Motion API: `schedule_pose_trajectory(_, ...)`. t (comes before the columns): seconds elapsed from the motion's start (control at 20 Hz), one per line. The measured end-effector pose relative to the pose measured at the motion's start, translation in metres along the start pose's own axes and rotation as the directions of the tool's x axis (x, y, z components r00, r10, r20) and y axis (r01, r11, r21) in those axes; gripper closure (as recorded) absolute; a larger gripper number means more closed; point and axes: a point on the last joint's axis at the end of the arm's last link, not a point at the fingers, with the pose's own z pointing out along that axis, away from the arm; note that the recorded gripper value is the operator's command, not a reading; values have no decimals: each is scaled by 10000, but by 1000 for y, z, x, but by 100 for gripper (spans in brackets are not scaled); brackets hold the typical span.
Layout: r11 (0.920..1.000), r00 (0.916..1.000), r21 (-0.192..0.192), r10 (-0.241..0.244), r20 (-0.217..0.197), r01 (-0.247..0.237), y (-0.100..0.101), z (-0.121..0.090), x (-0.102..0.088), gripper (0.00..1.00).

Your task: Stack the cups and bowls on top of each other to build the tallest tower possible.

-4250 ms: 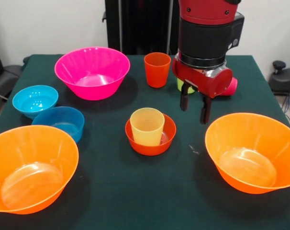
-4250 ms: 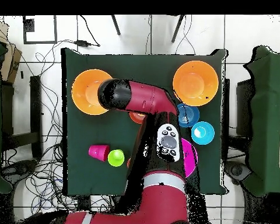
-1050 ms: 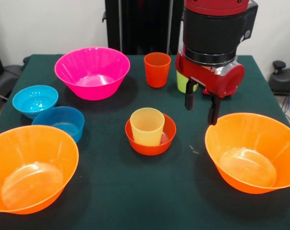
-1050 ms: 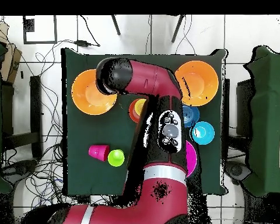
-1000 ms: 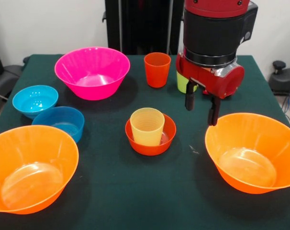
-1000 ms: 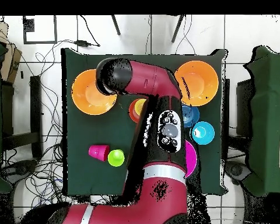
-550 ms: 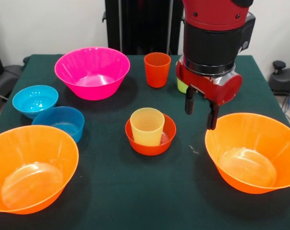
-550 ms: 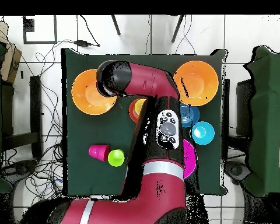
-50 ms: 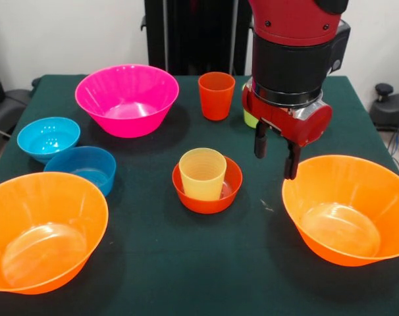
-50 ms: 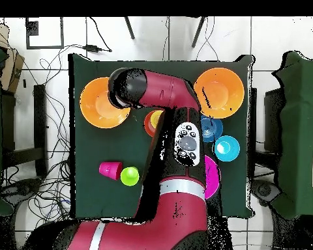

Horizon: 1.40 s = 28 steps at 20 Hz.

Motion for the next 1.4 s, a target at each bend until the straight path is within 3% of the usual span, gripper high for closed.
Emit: schedule_pose_trajectory(1.4,10000,10000,6,-76,3,76,3,0,5,0)
